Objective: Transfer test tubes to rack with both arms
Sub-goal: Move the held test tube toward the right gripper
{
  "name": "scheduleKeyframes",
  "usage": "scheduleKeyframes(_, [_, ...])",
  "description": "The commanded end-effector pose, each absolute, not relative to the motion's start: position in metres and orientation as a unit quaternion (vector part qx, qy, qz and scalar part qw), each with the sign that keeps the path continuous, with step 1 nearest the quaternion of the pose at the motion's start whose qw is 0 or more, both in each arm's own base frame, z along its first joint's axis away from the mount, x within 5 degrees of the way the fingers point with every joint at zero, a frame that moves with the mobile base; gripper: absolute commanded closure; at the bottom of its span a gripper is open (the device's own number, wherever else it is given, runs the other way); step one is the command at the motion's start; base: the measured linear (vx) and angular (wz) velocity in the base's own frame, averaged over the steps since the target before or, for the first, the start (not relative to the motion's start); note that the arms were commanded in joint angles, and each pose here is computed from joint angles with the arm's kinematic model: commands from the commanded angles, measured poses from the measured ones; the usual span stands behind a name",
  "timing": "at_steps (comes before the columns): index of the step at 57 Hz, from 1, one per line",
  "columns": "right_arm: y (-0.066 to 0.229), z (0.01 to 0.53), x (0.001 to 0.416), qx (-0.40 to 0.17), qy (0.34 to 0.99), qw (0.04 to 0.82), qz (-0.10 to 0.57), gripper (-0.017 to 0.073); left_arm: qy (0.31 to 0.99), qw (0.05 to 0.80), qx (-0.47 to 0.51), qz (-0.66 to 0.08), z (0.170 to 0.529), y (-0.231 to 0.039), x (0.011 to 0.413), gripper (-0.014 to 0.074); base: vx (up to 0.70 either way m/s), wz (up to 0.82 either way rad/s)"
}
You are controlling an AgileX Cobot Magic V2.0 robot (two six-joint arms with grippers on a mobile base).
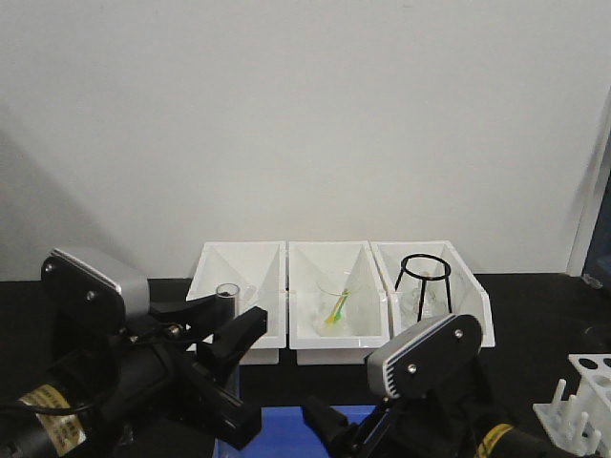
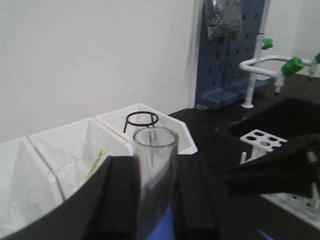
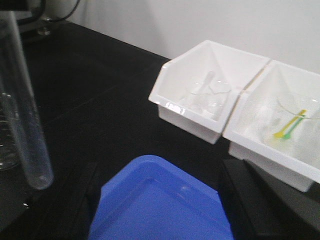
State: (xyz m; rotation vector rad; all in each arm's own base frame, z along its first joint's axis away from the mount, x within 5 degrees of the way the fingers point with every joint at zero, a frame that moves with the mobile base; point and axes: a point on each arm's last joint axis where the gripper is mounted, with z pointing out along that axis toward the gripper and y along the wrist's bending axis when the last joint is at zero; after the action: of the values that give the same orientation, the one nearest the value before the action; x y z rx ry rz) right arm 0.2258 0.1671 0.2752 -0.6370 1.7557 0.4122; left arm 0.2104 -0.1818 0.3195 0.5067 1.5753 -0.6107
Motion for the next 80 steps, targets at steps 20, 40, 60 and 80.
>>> scheduleKeyframes(20, [0.193,0.309,0.21,-0.263,0.667,0.646,0.262,0.0011,0.604,0.685,0.227,-0.338,0.352,-0.194,0.194,0.0614,0.0,0.0])
scheduleKeyframes(40, [0.193,0.312,0.21,-0.254,0.658,0.655,0.271,0.0011,0.598,0.651,0.25,-0.395,0.351,-0.201,0.186,0.0614,0.0,0.0])
scheduleKeyframes(60, [0.194,0.313,0.21,-0.255,0.654,0.659,0.27,0.0011,0.624,0.62,0.243,-0.409,0.339,-0.209,0.191,0.0614,0.0,0.0])
scheduleKeyframes(80, [0.194,0.313,0.21,-0.256,0.655,0.658,0.269,0.0022,0.624,0.614,0.263,-0.405,0.331,-0.217,0.191,0.0612,0.0,0.0])
